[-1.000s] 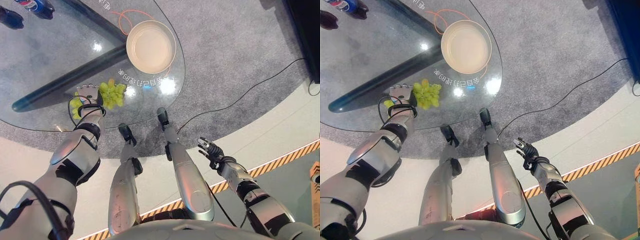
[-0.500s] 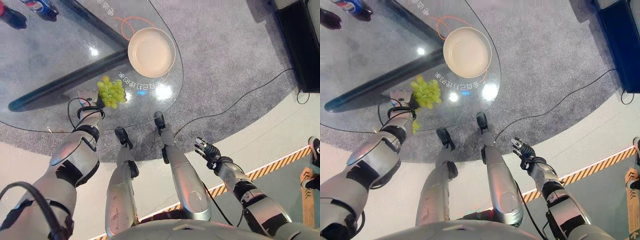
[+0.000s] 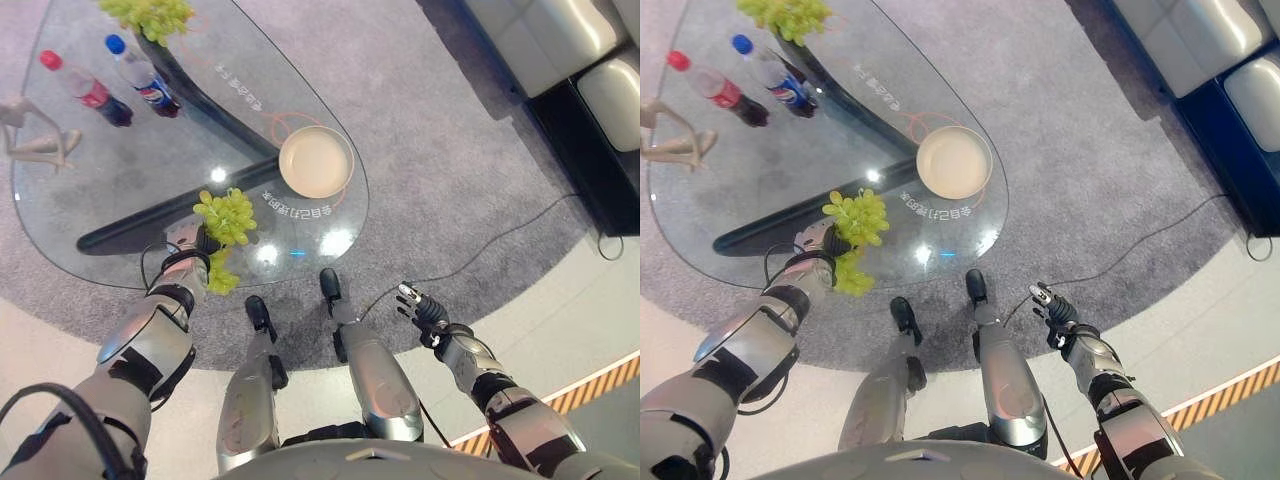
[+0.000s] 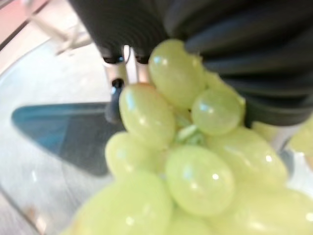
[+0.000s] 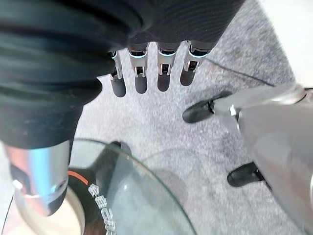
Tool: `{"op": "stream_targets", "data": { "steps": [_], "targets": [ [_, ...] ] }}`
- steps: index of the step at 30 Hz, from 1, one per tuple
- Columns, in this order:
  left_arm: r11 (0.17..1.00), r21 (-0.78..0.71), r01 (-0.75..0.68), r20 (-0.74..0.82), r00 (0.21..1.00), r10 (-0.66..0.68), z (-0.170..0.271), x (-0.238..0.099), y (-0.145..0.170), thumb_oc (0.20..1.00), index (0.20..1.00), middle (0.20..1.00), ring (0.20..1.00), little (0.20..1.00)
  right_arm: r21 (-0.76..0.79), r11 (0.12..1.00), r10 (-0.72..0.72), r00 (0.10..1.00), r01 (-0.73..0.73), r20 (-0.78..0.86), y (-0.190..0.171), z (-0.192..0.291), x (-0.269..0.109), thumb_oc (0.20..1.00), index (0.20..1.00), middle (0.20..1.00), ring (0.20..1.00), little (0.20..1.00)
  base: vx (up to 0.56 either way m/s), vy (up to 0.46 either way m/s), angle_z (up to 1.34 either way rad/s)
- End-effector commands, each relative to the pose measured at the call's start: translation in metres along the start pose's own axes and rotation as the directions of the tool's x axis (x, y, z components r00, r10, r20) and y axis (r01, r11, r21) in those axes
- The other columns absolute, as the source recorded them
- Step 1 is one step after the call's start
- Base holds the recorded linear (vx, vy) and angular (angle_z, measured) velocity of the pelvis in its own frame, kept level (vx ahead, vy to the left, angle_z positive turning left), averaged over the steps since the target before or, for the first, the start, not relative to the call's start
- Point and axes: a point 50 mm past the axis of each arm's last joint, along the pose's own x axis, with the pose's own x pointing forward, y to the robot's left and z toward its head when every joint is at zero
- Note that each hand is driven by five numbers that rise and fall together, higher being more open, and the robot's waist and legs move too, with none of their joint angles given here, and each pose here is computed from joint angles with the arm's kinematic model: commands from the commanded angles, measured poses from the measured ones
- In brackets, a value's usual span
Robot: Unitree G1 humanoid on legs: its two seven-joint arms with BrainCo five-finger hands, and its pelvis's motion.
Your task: Pick up fruits into the plate
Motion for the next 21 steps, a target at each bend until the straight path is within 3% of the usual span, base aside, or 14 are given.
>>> {"op": "stream_targets", "data": {
  "steps": [1, 7, 15, 21],
  "targets": [
    [0.972, -0.231, 0.047, -0.015, 0.999, -0.051, -0.016, -0.007, -0.013, 0.2, 0.2, 0.2, 0.2, 0.2, 0.048, 0.999, -0.003, 1.0, 0.001, 0.031, -0.012, -0.009, -0.012, 1.0, 1.0, 1.0, 1.0, 1.0, 0.08, 0.004, 0.06],
    [0.911, -0.396, 0.116, 0.031, 0.993, -0.113, -0.023, -0.022, -0.036, 0.2, 0.2, 0.2, 0.2, 0.2, 0.06, 0.998, 0.018, 0.998, -0.021, 0.052, -0.006, -0.012, -0.016, 1.0, 1.0, 1.0, 1.0, 1.0, 0.11, 0.014, 0.1],
    [0.785, -0.548, 0.29, 0.313, 0.941, -0.129, 0.004, -0.054, -0.036, 0.2, 0.2, 0.2, 0.2, 0.2, -0.031, 0.979, 0.204, 0.97, -0.201, 0.131, 0.032, -0.002, -0.028, 1.0, 1.0, 1.0, 1.0, 1.0, 0.09, -0.018, 0.15],
    [0.746, -0.455, 0.487, 0.617, 0.776, -0.13, 0.036, -0.082, -0.009, 0.2, 0.2, 0.2, 0.2, 0.2, -0.191, 0.889, 0.438, 0.895, -0.417, 0.088, 0.063, 0.016, -0.039, 1.0, 1.0, 1.0, 1.0, 1.0, 0.07, -0.078, 0.25]
  ]
}}
